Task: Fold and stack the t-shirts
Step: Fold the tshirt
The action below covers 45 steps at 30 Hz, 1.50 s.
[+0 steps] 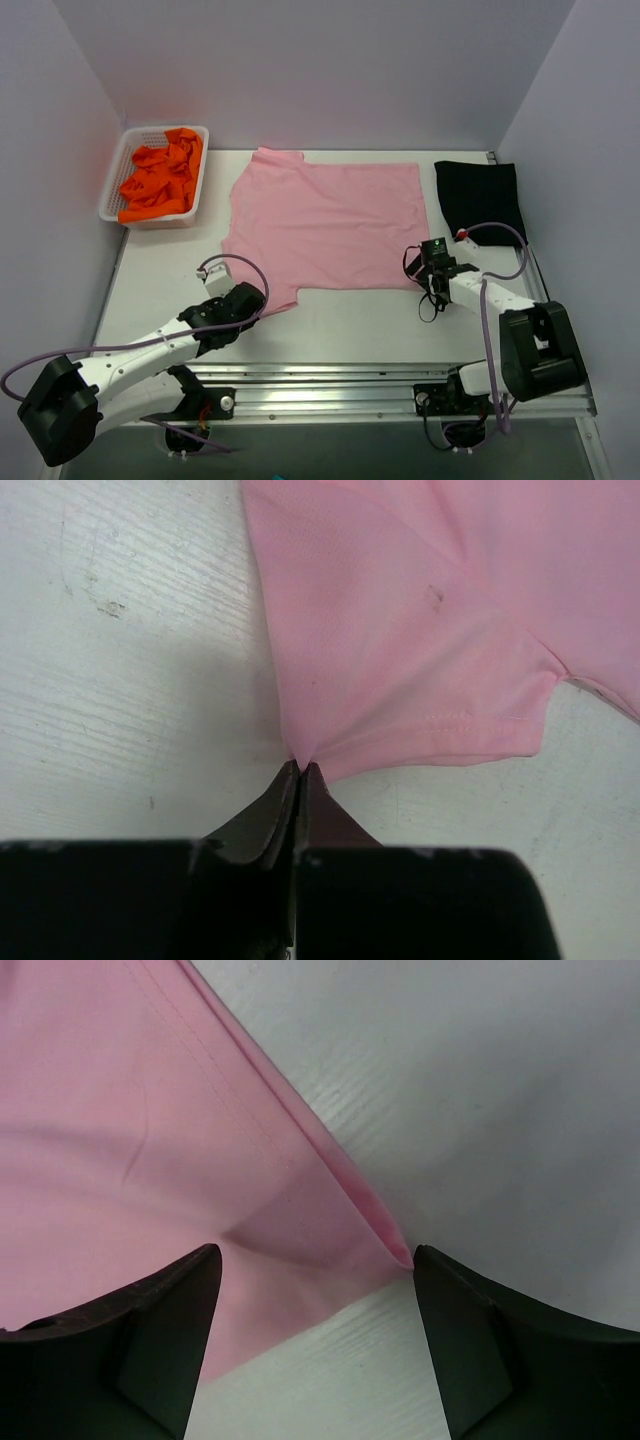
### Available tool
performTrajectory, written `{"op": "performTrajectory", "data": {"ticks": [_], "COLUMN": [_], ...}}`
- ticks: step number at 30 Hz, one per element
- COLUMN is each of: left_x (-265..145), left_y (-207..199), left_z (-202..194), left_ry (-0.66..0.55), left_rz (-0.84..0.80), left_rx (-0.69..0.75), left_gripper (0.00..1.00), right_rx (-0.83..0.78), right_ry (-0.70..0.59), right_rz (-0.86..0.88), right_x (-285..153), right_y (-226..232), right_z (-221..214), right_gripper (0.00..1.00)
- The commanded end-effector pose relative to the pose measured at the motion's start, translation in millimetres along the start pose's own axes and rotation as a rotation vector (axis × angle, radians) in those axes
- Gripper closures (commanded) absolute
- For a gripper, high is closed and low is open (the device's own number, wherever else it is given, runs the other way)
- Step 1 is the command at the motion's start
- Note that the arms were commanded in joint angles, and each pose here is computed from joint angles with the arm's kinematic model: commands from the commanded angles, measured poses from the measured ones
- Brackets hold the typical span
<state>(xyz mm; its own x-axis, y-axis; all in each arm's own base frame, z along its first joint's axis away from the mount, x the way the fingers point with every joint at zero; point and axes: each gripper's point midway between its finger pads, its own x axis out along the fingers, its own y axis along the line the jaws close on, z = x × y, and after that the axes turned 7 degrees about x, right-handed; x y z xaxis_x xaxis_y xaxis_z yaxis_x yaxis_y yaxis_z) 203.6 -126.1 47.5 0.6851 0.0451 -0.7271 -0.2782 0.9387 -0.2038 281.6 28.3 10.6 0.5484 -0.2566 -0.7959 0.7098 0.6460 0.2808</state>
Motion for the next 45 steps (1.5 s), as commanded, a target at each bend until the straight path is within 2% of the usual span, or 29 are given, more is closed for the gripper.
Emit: {"op": "performTrajectory", "data": {"ticks": [1, 2, 3, 5, 6, 8, 14, 18, 22, 28, 34, 39, 45], "left_x": [-1.7, -1.7, -1.6, -1.5, -1.5, -1.4, -11.9, -41.3, -64.6, -83.6, -73.4, -47.5, -17.3], "left_y": [5.9, 6.0, 6.5, 7.1, 6.8, 7.0, -0.5, -13.8, -4.4, -7.0, -34.5, -57.0, -72.5], "left_z": [4.6, 4.2, 4.3, 4.5, 4.7, 6.1, 9.2, 13.1, 15.1, 44.3, 90.2, 122.5, 147.2], "left_ry": [-0.019, -0.017, -0.017, -0.02, -0.02, -0.024, -0.002, 0.028, 0.047, -0.035, -0.131, -0.127, -0.123], "left_rz": [0.02, 0.02, 0.022, 0.024, 0.024, 0.026, -0.004, -0.105, -0.127, -0.157, -0.131, -0.133, -0.131], "left_rx": [0.005, 0.004, 0.004, 0.003, 0.003, 0.001, 0.021, 0.012, 0.016, 0.016, 0.054, 0.033, 0.012], "left_gripper": [0.98, 0.98, 0.98, 0.98, 0.98, 0.98, 0.98, 0.98, 0.98, 0.98, 0.98, 0.98, 0.98], "right_rx": [0.004, 0.006, 0.012, 0.018, 0.018, 0.014, 0.014, 0.007, 0.02, 0.04, 0.022, 0.024, 0.006], "right_ry": [0.032, 0.029, 0.025, 0.022, 0.026, 0.036, 0.031, 0.015, -0.026, -0.041, -0.071, -0.083, -0.107], "right_rz": [-0.049, -0.053, -0.054, -0.054, -0.056, -0.054, -0.036, -0.031, -0.028, 0.018, 0.039, 0.056, -0.002], "right_x": [8.3, 8.8, 8.9, 8.8, 9.0, 9.1, 2.0, -11.4, -33.7, -47.7, -42.8, -34.0, -17.0], "right_y": [-7.2, -8.6, -9.8, -12.0, -13.2, -14.2, -14.3, -15.4, -23.2, -14.1, 15.0, 43.0, 50.1], "right_z": [-7.1, -6.4, -4.8, -3.8, -4.7, -7.1, -5.5, -1.2, 12.1, 21.7, 41.1, 54.6, 63.3], "right_gripper": [0.28, 0.36, 0.56, 0.73, 0.86, 1.0, 1.0, 1.0, 1.0, 1.0, 1.0, 1.0, 1.0]}}
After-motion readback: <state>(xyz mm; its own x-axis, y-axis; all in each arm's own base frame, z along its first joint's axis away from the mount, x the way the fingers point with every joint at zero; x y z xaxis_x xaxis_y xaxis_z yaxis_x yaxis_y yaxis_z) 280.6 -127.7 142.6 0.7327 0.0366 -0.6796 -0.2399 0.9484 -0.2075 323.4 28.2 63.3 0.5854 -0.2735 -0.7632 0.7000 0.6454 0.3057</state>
